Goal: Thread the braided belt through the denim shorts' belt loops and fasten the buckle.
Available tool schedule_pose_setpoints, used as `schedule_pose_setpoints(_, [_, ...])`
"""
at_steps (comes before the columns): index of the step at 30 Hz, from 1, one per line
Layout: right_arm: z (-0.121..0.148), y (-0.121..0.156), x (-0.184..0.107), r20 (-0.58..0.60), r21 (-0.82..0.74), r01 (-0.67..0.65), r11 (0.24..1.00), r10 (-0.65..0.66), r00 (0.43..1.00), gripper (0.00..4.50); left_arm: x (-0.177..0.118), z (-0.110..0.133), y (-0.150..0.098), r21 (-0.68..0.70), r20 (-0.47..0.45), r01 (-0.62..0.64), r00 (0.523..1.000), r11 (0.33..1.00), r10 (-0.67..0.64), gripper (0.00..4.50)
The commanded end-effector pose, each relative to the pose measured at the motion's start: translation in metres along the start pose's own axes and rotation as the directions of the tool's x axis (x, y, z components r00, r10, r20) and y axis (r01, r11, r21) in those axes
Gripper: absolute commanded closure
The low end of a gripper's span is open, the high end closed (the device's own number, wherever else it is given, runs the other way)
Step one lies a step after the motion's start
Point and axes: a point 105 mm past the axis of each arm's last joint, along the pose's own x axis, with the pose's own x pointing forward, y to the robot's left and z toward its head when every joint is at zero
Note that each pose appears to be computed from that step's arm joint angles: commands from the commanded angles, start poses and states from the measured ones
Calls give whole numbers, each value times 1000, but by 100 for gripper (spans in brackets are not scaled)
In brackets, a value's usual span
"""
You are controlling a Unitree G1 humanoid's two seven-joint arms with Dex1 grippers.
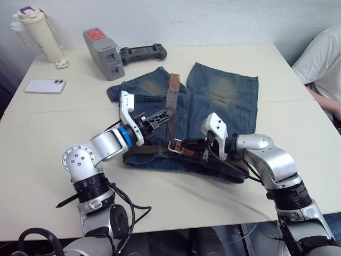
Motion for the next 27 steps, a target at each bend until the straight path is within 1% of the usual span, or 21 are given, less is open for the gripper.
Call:
schedule_pose_setpoints(1, [7, 3, -1, 14, -39, -12, 999, 13, 1000, 446, -1, 3, -11, 22, 13, 45, 999, 999, -45, 450])
schedule_pose_setpoints(6, [4, 5, -5, -4, -25, -28, 999, 27, 1000, 446, -2, 5, -12, 25, 14, 43, 999, 999, -43, 450])
schedule_pose_setpoints(11, [0, 9, -3, -13, -15, -46, 999, 46, 999, 446, -1, 5, -13, 24, 14, 44, 999, 999, -45, 450])
schedule_pose_setpoints(18, [-7, 5, -5, -35, -9, -25, 1000, 25, 999, 446, -2, 6, -13, 25, 16, 41, 999, 999, -41, 450])
schedule_pose_setpoints(27, [-2, 1, -13, -26, -11, -14, 1000, 14, 1000, 446, -2, 5, -13, 25, 12, 39, 999, 999, -40, 450])
